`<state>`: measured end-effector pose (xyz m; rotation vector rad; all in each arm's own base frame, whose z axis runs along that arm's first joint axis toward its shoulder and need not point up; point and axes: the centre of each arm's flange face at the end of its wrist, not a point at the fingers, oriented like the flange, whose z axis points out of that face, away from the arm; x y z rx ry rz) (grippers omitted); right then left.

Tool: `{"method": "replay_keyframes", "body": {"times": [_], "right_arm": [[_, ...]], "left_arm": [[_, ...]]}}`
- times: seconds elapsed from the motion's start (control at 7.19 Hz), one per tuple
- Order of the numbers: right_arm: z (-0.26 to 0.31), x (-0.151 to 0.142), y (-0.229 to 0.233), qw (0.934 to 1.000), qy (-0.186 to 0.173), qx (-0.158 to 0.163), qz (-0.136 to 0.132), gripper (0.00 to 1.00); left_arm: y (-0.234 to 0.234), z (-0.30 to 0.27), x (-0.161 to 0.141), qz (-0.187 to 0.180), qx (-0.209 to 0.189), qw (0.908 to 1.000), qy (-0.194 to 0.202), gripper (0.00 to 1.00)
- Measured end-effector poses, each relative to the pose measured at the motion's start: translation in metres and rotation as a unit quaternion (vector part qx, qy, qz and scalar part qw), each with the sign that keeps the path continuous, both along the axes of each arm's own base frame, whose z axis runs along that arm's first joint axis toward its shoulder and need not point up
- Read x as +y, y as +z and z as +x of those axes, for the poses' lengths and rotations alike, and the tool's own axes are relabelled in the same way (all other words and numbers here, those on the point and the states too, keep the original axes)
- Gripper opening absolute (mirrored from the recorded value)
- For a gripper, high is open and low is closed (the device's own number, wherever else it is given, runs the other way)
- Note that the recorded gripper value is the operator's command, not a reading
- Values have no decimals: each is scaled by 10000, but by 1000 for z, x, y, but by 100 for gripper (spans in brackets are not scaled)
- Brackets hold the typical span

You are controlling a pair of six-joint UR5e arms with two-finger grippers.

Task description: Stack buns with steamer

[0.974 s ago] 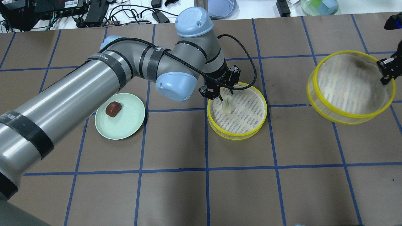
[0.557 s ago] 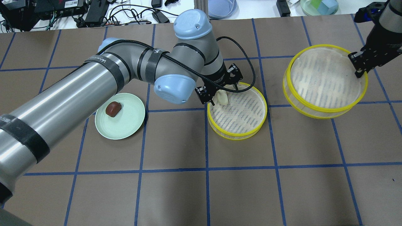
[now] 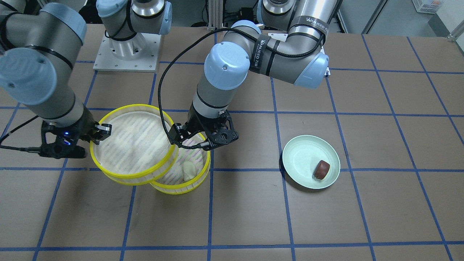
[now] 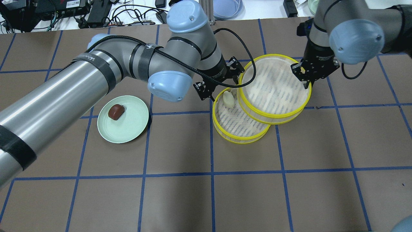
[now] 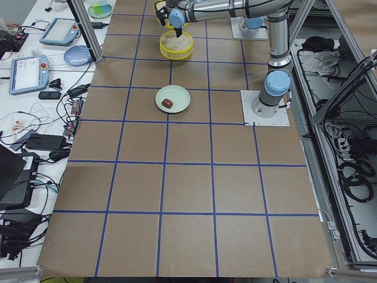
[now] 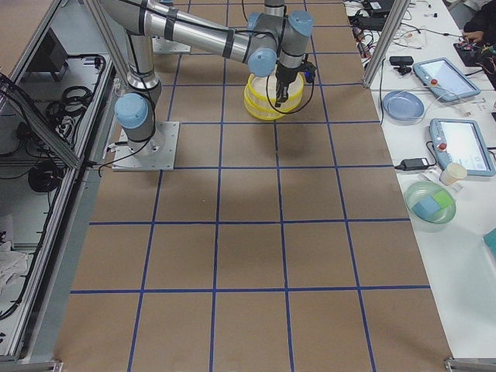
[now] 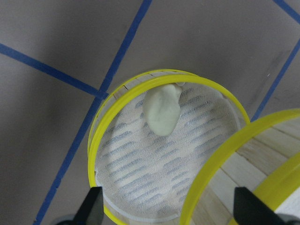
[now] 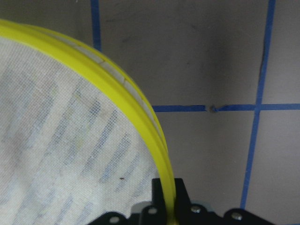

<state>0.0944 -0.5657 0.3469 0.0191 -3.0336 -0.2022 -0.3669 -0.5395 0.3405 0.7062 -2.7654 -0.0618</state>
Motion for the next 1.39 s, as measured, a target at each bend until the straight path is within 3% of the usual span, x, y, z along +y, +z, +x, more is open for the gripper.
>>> {"method": "replay_keyframes", "body": {"times": [0.28, 0.83, 1.11, 1.39], "right_arm": [[32, -1, -16, 10000, 32, 7, 37, 0], [70, 3, -38, 9999, 69, -89, 54, 0], [72, 6, -64, 9993, 316, -92, -163, 0], [71, 11, -78, 9983, 501, -103, -292, 0]], "left_arm": [[33, 53, -14, -188, -15, 9997, -166, 100], [72, 194, -27, -100, -247, 9968, -752, 100], [57, 285, -29, 83, -577, 9903, -1262, 100], [9, 349, -20, 444, -571, 9848, -1577, 100]]}}
